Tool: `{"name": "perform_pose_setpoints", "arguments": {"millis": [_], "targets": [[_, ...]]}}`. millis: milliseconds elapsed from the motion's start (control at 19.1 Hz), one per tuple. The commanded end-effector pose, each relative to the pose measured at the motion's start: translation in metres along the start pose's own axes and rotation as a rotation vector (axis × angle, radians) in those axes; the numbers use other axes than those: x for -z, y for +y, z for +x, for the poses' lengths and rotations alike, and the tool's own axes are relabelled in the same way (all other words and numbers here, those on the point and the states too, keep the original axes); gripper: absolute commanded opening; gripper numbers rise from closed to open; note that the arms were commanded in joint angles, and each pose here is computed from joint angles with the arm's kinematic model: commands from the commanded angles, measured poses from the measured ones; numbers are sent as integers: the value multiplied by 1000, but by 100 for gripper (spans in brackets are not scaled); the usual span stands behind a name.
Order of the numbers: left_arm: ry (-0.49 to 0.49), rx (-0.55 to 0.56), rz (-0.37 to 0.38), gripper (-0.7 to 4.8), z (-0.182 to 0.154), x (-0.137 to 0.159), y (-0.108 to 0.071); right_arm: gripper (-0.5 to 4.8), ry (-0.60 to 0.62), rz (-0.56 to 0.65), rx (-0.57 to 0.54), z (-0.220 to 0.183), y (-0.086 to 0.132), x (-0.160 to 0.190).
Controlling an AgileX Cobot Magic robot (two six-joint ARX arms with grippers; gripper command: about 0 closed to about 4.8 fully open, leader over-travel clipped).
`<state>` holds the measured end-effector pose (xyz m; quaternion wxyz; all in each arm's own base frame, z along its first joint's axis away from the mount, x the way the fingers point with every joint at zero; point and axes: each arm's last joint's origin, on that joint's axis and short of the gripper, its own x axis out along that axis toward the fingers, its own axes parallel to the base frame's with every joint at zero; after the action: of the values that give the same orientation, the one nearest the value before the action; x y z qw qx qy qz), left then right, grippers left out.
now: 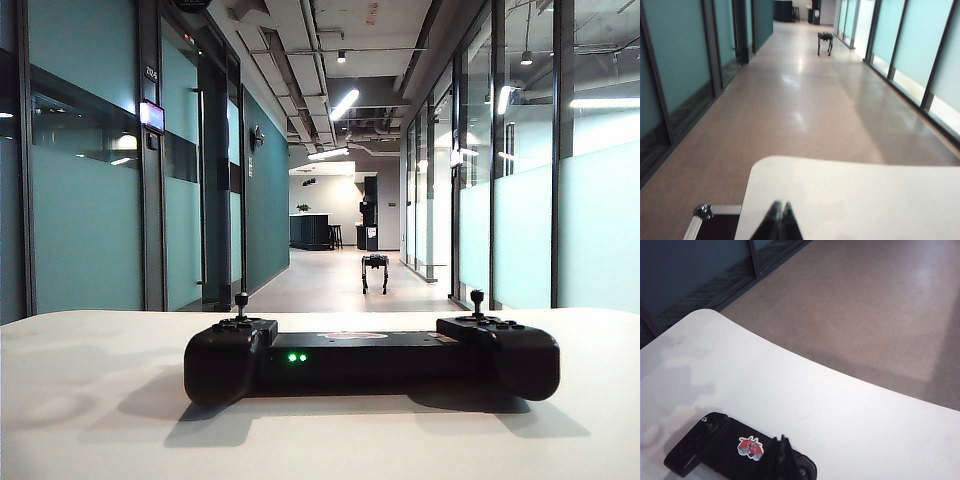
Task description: Push the left joystick on the remote control sitting on the white table forward to make the robot dog walk in a straight line until it approaches the door.
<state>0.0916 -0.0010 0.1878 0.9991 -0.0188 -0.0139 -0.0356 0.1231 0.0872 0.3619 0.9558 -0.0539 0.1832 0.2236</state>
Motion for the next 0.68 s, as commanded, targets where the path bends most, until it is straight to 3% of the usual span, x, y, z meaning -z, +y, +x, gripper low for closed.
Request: {"name": "perform_pose_setpoints", "arguments": {"millis": [52, 682], "targets": [[-18, 5, 3, -5, 2, 6, 0, 0, -24, 1, 0, -1, 0, -3], [39, -33, 5, -5, 5, 24, -1, 0, -23, 1, 0, -1, 0, -3]]}}
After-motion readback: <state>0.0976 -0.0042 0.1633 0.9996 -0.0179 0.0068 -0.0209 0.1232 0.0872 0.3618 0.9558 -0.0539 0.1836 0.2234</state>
